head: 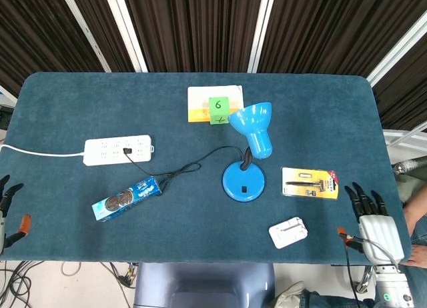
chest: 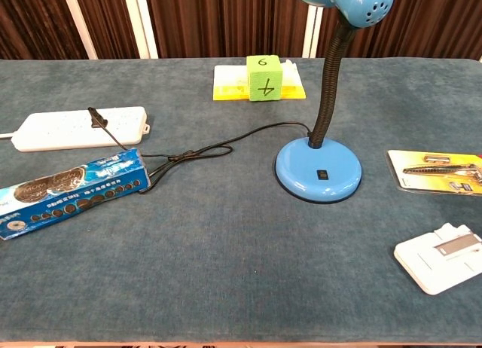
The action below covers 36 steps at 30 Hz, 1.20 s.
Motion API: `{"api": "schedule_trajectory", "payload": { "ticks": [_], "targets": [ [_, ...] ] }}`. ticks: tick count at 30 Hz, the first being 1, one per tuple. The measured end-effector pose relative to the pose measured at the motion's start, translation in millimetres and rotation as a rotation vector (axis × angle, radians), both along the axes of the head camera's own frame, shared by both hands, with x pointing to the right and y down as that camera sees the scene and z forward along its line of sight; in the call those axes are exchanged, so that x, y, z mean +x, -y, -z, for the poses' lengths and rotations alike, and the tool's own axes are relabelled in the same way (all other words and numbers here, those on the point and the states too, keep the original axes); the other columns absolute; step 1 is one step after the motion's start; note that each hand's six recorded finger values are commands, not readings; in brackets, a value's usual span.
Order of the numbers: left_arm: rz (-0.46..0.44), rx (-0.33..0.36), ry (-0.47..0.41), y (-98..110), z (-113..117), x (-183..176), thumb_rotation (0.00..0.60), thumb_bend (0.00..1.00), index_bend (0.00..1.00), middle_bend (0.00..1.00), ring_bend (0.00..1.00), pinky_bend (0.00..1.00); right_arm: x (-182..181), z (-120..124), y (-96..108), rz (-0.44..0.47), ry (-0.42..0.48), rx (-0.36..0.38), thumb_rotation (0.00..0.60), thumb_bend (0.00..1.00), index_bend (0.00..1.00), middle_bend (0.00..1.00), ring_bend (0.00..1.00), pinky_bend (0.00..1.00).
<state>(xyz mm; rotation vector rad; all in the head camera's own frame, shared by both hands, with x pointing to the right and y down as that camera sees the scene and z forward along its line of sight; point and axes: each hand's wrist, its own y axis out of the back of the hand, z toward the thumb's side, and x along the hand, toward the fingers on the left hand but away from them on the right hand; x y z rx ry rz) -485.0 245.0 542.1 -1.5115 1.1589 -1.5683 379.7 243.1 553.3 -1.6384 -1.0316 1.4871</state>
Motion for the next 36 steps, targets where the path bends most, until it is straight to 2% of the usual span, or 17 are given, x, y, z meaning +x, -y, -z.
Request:
{"api": "schedule_trajectory", "payload": {
  "ticks": [6, 9, 16, 19, 28, 36],
  "targets": [
    [0.005, -0.001, 0.002, 0, -1, 0, 0.6, 0.42, 0.16, 0.0, 0.0, 0.0, -24, -14, 19, 0.073, 0.051, -0.105, 0.6, 0.65, 0.0, 0.46, 0.59, 0.38],
    [0.013, -0.001, 0.003, 0, -1, -1, 0.6, 0.42, 0.16, 0.0, 0.0, 0.0, -41, -21, 34, 0.109, 0.069, -0.133, 0.6, 0.71, 0.0, 0.52, 0.67, 0.44],
    [0.024, -0.004, 0.008, 0, -1, -2, 0.6, 0.42, 0.16, 0.0, 0.0, 0.0, -81, -40, 61, 0.166, 0.084, -0.205, 0.6, 0.73, 0.0, 0.57, 0.71, 0.54],
    [0.028, -0.006, 0.009, 0, -1, -3, 0.6, 0.42, 0.16, 0.0, 0.0, 0.0, -100, -50, 66, 0.184, 0.098, -0.231, 0.6, 0.73, 0.0, 0.57, 0.71, 0.58],
    [0.04, -0.012, 0.013, 0, -2, -5, 0.6, 0.42, 0.16, 0.0, 0.0, 0.0, -146, -73, 54, 0.232, 0.135, -0.292, 0.6, 0.73, 0.0, 0.57, 0.71, 0.68],
    [0.037, -0.013, 0.01, 0, -2, -3, 0.6, 0.42, 0.16, 0.0, 0.0, 0.0, -169, -84, 41, 0.275, 0.139, -0.312, 0.6, 0.73, 0.0, 0.57, 0.71, 0.75]
  ]
}}
